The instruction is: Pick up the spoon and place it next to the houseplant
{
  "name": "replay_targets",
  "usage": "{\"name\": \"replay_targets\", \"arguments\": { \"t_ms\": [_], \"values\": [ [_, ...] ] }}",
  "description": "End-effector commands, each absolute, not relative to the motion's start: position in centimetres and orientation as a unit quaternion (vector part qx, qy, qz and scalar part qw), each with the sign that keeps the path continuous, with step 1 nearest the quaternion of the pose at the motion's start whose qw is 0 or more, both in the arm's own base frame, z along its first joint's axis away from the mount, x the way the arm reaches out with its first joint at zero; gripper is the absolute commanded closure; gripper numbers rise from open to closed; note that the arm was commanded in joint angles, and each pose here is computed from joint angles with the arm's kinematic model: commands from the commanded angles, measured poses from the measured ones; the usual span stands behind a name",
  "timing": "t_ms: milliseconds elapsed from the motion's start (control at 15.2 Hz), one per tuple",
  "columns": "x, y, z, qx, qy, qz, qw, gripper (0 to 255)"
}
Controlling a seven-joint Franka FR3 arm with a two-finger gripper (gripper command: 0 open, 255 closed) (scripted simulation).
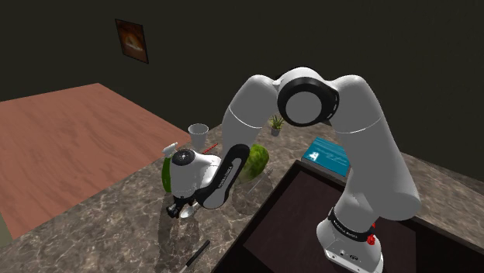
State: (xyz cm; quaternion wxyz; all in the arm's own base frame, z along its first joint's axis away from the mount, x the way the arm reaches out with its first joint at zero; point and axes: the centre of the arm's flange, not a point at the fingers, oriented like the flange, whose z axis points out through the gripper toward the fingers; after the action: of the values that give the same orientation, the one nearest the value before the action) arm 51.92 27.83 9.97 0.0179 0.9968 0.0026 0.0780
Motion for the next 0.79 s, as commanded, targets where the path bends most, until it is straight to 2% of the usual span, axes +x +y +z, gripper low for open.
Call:
{"name": "replay_targets", "arguments": {
  "t_ms": [0, 726],
  "values": [
    [51.9, 27.8, 10.0, 0.997, 0.003, 0.078, 0.018, 255],
    [51.9, 27.8, 14.2, 0.997, 0.003, 0.078, 0.018, 255]
  ]
}}
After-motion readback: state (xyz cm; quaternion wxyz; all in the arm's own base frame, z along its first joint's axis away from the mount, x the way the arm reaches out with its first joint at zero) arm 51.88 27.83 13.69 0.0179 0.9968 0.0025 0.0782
